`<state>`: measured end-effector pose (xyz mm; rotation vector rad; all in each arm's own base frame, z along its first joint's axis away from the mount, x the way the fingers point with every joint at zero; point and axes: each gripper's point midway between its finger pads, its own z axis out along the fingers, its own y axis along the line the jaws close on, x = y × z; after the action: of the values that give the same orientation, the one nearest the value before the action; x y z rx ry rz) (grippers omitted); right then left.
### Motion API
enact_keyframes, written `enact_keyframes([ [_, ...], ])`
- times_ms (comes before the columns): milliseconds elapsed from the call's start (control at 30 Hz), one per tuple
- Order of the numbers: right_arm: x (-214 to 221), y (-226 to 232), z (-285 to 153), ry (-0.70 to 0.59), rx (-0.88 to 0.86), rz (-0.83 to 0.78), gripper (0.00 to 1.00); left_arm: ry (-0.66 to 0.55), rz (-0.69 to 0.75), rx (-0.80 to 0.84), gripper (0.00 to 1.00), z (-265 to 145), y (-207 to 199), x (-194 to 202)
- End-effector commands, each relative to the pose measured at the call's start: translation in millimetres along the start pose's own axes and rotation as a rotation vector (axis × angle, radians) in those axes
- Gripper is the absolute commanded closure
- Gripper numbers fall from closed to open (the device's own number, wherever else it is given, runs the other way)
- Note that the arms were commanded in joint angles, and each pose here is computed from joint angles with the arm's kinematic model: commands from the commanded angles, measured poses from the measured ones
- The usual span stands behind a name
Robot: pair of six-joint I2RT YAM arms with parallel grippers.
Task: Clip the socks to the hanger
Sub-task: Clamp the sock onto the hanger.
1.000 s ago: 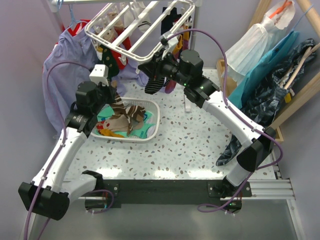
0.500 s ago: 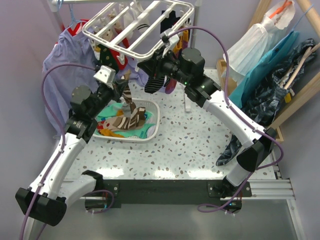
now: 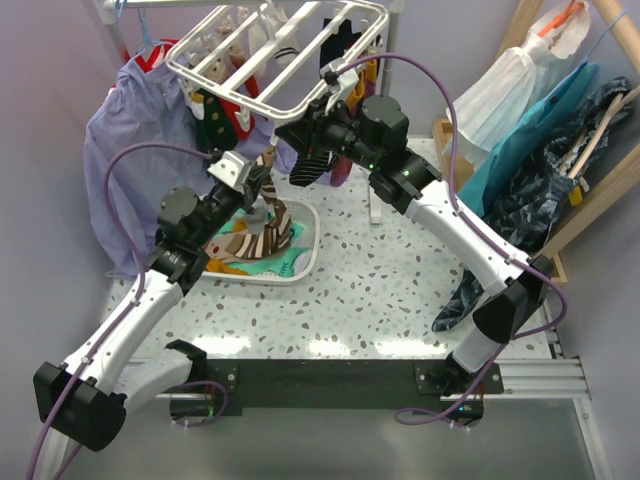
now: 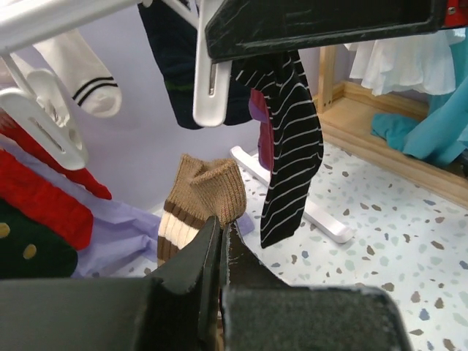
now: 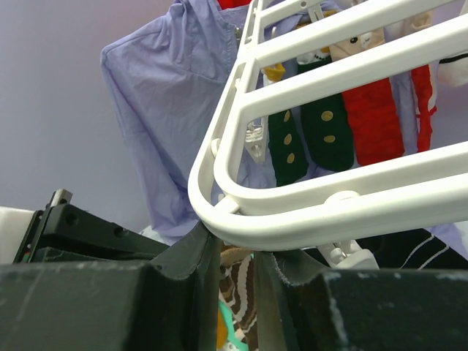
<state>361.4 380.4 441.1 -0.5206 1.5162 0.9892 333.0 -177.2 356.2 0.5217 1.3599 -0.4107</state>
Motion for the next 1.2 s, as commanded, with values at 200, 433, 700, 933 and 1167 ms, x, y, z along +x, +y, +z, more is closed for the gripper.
enact_keyframes([
  [200,2,-9,2,0.023,0.048,0.035,0.97,-0.138,0.257,-0.122,1.0,5,16,-24],
  [433,4,-13,4,0.036,0.064,0.041,0.97,-0.155,0.337,-0.161,1.0,5,20,-23],
  [700,5,-13,7,0.042,0.06,0.056,0.97,-0.191,0.392,-0.165,1.0,6,17,-28],
  [933,8,-13,9,0.05,0.058,0.065,0.97,-0.212,0.41,-0.168,1.0,8,15,-29],
  [1167,14,-14,10,0.066,0.059,0.074,0.97,-0.247,0.431,-0.177,1.0,10,13,-38],
])
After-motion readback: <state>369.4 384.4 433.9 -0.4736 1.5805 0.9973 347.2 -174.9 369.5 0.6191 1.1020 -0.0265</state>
